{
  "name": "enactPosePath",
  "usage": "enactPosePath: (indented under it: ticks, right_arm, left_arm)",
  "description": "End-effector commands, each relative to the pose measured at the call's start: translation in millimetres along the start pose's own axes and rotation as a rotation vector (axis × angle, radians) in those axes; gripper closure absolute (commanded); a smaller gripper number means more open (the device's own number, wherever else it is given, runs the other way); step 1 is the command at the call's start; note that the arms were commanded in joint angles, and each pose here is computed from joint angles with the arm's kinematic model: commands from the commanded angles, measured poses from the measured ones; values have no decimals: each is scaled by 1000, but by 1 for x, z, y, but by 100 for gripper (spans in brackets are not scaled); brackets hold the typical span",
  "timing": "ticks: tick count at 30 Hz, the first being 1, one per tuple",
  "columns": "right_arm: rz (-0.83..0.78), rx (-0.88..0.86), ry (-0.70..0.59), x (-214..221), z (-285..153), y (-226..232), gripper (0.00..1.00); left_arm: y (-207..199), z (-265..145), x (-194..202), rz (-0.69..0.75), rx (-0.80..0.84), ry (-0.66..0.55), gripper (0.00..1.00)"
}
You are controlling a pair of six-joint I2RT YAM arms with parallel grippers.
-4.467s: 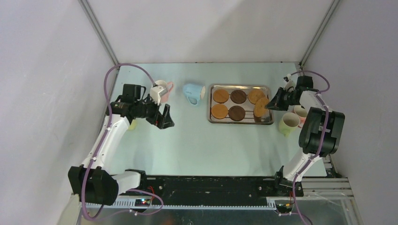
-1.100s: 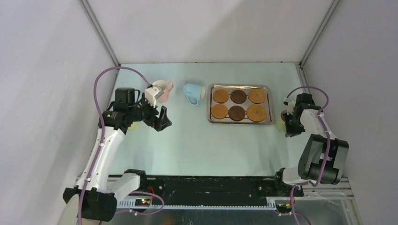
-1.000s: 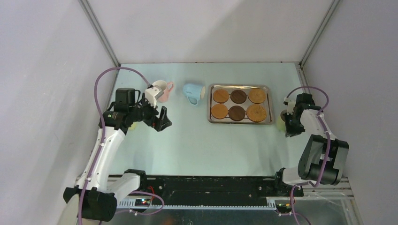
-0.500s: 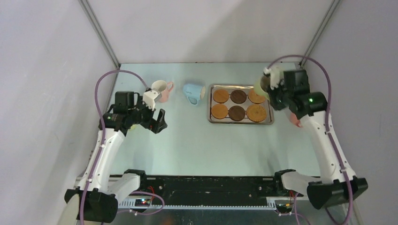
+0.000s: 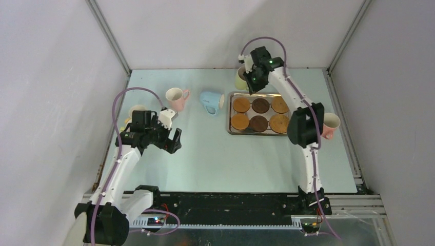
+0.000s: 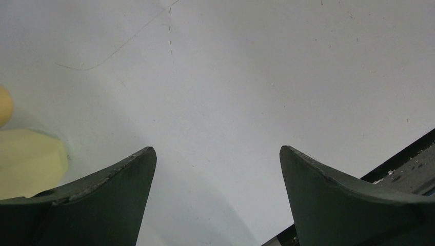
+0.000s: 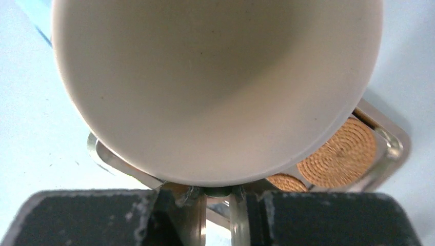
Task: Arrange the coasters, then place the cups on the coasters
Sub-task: Place the cup on the coaster.
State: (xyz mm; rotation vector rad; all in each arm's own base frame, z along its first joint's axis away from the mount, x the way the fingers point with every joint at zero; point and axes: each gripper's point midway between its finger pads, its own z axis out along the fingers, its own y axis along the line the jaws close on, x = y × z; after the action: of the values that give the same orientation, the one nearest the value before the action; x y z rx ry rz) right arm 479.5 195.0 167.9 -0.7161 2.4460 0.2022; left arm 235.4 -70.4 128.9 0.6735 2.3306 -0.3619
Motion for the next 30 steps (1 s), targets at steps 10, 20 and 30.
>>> enactPosePath:
  ticks: [10, 20, 30]
  right_arm:
    - [-70, 28, -107, -45, 13, 26, 100]
    - [46, 2, -102, -28, 20, 14, 100]
    - [102, -65, -24, 0, 38, 1, 100]
  left_arm:
    - [0, -7, -19, 70, 9, -85, 2]
    - [-2, -10, -22, 79, 8, -105, 2]
    - [-2, -11, -21, 82, 5, -110, 2]
